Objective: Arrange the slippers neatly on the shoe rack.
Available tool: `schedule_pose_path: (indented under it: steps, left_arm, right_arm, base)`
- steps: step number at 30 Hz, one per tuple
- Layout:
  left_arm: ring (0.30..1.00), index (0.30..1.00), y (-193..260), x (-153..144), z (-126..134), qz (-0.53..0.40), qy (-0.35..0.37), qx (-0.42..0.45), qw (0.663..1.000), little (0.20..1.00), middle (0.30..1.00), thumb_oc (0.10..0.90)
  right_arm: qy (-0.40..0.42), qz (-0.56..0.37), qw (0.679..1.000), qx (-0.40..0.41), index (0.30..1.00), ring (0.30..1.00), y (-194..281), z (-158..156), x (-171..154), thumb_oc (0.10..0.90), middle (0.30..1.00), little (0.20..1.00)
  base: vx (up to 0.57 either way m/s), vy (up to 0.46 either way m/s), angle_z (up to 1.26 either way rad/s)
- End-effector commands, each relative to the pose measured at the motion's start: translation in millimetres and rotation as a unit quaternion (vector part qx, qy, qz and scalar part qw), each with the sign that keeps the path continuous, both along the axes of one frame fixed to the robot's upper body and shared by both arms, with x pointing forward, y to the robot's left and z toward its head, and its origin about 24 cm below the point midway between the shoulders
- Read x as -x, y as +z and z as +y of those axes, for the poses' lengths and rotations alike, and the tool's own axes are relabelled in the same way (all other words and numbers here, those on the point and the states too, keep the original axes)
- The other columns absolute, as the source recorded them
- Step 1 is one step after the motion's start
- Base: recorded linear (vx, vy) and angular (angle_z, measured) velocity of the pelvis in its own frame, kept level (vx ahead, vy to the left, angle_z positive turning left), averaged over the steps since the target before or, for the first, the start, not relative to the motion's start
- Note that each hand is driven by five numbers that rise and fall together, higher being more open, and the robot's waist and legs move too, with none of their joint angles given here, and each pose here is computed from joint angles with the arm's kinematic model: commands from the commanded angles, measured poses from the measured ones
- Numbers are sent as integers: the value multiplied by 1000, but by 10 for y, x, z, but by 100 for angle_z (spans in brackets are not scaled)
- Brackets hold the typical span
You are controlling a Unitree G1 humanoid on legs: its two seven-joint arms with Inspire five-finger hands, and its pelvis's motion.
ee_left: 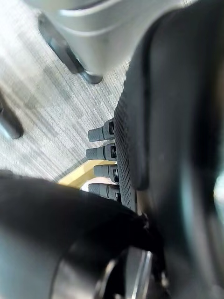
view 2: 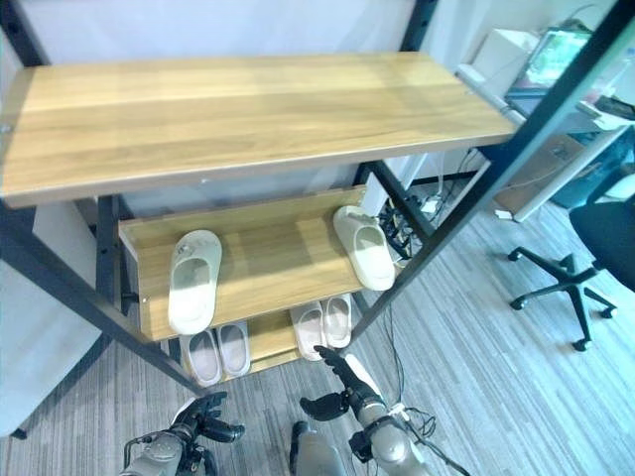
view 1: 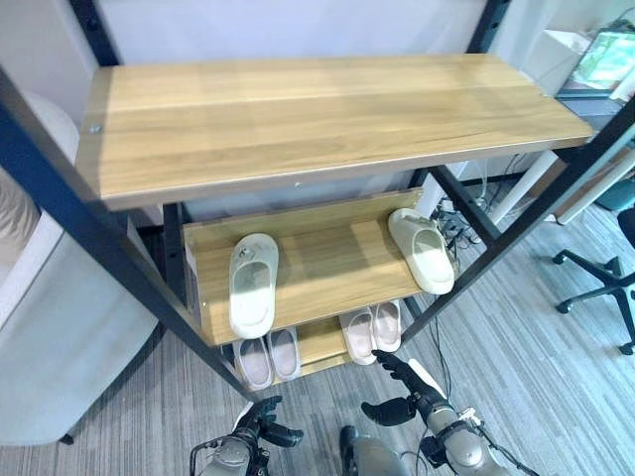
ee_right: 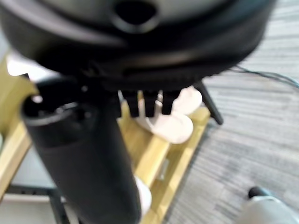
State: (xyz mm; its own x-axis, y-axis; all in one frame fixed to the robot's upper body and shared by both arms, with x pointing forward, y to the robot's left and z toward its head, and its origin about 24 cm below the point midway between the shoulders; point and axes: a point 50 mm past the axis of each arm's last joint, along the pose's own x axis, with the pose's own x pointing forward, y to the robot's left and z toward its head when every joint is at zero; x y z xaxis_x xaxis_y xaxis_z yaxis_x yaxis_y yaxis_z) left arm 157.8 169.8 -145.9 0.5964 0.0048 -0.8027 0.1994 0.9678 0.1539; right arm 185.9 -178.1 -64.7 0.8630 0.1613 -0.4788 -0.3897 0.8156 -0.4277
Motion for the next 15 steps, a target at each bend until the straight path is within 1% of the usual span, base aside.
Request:
schedule_pose_path:
  steps: [1, 6, 11, 15]
  left_arm:
    - [900, 900, 178, -273, 77, -76, -19, -17, 997, 900, 900, 800]
    - [900, 900, 149, -227, 74, -68, -20, -24, 997, 900, 900, 800]
    - [900, 900, 107, -157, 49, -53, -23, -23, 998, 900, 900, 800]
    - [900, 900, 82, -128, 40, -43, -21, -24, 999, 900, 900, 800]
  right_arm:
    - [36, -109, 993, -25, 900, 900, 358, 213, -337, 800, 900, 900]
    - [49, -115, 992, -26, 900, 900, 369, 275, -299, 800, 900, 900]
    - [53, -120, 991, -2, 900, 900, 381, 189, -232, 800, 900, 900]
    - [50, -129, 990, 6, 900, 900, 422, 119, -233, 800, 900, 900]
  base:
    - [-117, -76, -4]
    - [-106, -176, 39]
    - [-179, -192, -3]
    - [-206, -105, -4]
